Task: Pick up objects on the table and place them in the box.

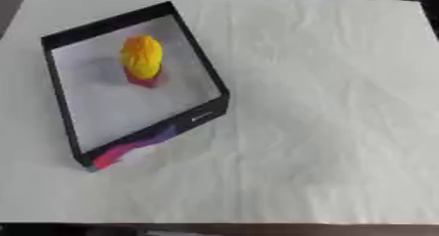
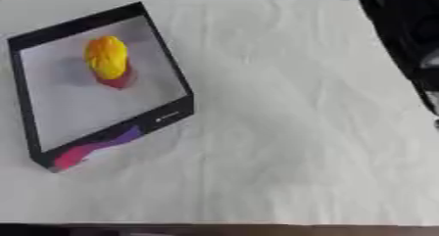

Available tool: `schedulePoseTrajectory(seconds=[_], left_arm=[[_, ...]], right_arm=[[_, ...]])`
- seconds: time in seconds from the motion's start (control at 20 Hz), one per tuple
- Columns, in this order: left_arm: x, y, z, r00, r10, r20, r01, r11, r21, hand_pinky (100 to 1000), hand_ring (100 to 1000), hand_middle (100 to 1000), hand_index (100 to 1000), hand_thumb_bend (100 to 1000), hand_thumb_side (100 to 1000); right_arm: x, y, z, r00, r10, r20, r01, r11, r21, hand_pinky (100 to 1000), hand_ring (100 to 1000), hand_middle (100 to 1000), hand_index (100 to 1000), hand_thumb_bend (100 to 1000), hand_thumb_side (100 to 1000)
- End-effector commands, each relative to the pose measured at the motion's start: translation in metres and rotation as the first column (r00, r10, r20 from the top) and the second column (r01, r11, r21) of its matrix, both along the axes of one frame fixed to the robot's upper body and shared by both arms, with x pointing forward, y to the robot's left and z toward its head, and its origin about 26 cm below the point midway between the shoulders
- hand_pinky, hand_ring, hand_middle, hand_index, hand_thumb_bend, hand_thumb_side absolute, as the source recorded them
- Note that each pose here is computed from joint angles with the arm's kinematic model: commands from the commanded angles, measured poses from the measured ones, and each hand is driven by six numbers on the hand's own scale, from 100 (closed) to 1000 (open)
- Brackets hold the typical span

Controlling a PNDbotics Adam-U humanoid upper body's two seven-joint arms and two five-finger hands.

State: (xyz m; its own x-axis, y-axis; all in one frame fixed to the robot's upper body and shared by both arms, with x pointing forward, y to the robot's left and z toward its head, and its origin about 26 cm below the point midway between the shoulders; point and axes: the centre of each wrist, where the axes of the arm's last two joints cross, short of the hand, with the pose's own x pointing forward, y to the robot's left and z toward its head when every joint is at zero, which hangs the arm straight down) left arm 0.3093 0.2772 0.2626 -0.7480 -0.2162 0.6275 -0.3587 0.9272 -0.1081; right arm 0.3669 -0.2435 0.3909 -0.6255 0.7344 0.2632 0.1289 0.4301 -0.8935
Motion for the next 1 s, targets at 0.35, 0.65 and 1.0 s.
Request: schedulePoseTrajectory(seconds=[0.35, 0.65, 1.0], left_arm=[[-0.003, -0.009, 0.031, 0.985, -0.053, 0.162, 0.035, 0.993, 0.110, 719, 656, 758, 803, 517, 417], [-0.002, -0.012, 0.035, 0.984, -0.081, 0.158, 0.062, 0.991, 0.121, 717, 652, 758, 803, 516, 423], [-0.002, -0.014, 0.033, 0.987, -0.099, 0.129, 0.084, 0.990, 0.118, 714, 645, 756, 802, 513, 431]], right_arm=[[0.024, 0.067, -0.022, 0.998, 0.061, -0.015, -0.062, 0.995, -0.074, 813, 645, 462, 625, 261, 100], [0.033, 0.097, -0.066, 0.990, 0.114, -0.082, -0.127, 0.974, -0.185, 811, 645, 466, 628, 272, 100], [0.040, 0.113, -0.111, 0.974, 0.112, -0.196, -0.159, 0.957, -0.244, 806, 645, 471, 633, 232, 100]])
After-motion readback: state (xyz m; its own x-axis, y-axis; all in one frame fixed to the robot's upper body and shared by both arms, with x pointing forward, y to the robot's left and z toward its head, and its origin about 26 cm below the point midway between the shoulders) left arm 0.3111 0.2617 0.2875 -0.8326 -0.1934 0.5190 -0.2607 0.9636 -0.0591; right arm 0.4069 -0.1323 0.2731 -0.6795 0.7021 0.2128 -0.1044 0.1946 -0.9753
